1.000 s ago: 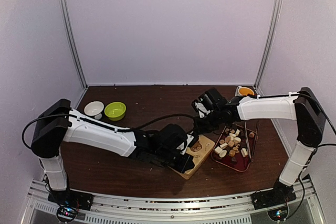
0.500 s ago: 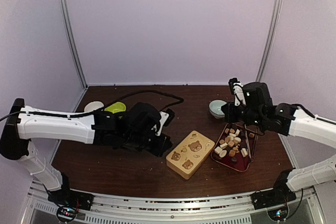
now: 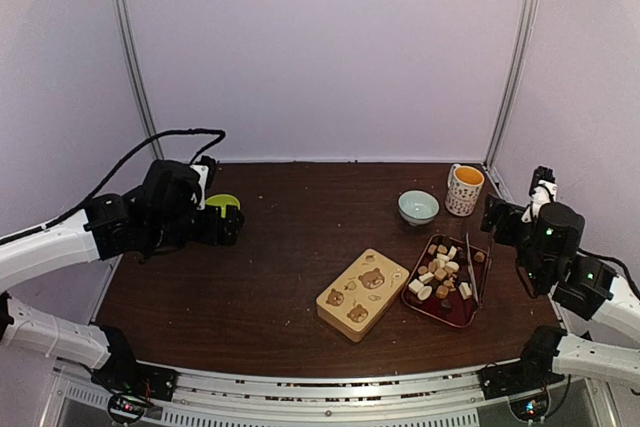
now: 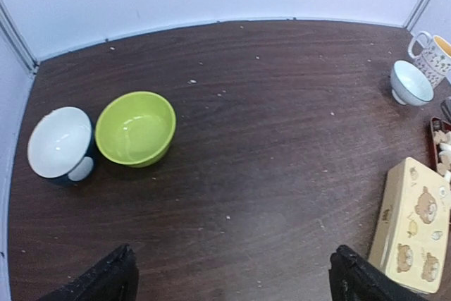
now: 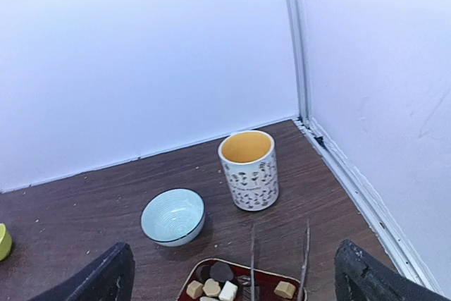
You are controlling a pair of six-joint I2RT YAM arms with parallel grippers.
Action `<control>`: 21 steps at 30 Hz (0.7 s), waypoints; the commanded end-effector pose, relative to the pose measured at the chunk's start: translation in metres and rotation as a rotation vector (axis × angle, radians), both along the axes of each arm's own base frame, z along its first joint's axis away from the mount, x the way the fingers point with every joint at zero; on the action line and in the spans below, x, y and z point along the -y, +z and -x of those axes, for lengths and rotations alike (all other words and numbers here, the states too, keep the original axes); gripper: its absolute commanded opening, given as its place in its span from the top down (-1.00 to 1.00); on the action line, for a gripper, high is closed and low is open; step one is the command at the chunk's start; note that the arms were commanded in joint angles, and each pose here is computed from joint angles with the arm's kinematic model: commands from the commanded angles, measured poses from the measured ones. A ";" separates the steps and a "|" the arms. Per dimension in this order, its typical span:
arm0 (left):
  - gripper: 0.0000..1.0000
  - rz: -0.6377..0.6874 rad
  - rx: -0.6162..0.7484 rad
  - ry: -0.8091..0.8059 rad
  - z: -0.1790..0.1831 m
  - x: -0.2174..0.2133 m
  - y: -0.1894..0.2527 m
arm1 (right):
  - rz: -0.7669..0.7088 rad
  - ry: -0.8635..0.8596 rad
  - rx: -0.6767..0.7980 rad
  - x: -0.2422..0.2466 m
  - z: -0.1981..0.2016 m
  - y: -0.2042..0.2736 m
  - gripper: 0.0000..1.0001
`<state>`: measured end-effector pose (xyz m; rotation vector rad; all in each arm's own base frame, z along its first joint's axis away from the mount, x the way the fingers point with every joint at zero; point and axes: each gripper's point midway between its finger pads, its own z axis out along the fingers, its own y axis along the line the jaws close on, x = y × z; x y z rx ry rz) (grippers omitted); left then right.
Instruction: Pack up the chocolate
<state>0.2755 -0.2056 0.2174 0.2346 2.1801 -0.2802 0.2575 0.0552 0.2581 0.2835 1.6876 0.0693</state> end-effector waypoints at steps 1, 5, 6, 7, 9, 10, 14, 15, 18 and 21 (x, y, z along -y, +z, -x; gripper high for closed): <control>-0.95 -0.119 0.156 0.090 -0.009 -0.033 0.015 | -0.007 -0.114 0.112 0.026 0.009 0.002 -1.00; -0.95 -0.163 0.245 0.129 -0.010 -0.048 0.025 | -0.003 -0.074 0.184 0.025 0.014 -0.002 -0.99; -0.95 -0.178 0.263 0.148 -0.010 -0.054 0.026 | 0.007 -0.066 0.193 0.025 0.015 -0.003 -0.98; -0.95 -0.199 0.278 0.179 -0.010 -0.062 0.025 | 0.020 -0.061 0.204 0.024 0.016 -0.004 -0.97; -0.96 -0.252 0.316 0.249 -0.009 -0.080 0.023 | 0.062 -0.057 0.212 0.024 0.016 -0.008 -0.94; -0.95 -0.291 0.338 0.209 -0.008 -0.080 0.020 | 0.086 -0.053 0.213 0.023 0.016 -0.010 -0.93; -0.95 -0.369 0.418 0.158 -0.003 -0.085 0.016 | 0.213 -0.044 0.219 0.019 0.013 -0.018 -0.90; -0.95 -0.382 0.440 0.140 -0.001 -0.086 0.015 | 0.240 -0.045 0.217 0.019 0.012 -0.020 -0.90; -0.95 -0.412 0.521 0.139 0.003 -0.093 0.013 | 0.281 -0.021 0.245 0.015 0.008 -0.022 -0.86; -0.95 -0.436 0.605 0.167 0.002 -0.105 0.009 | 0.276 0.019 0.267 0.013 -0.002 -0.025 -0.81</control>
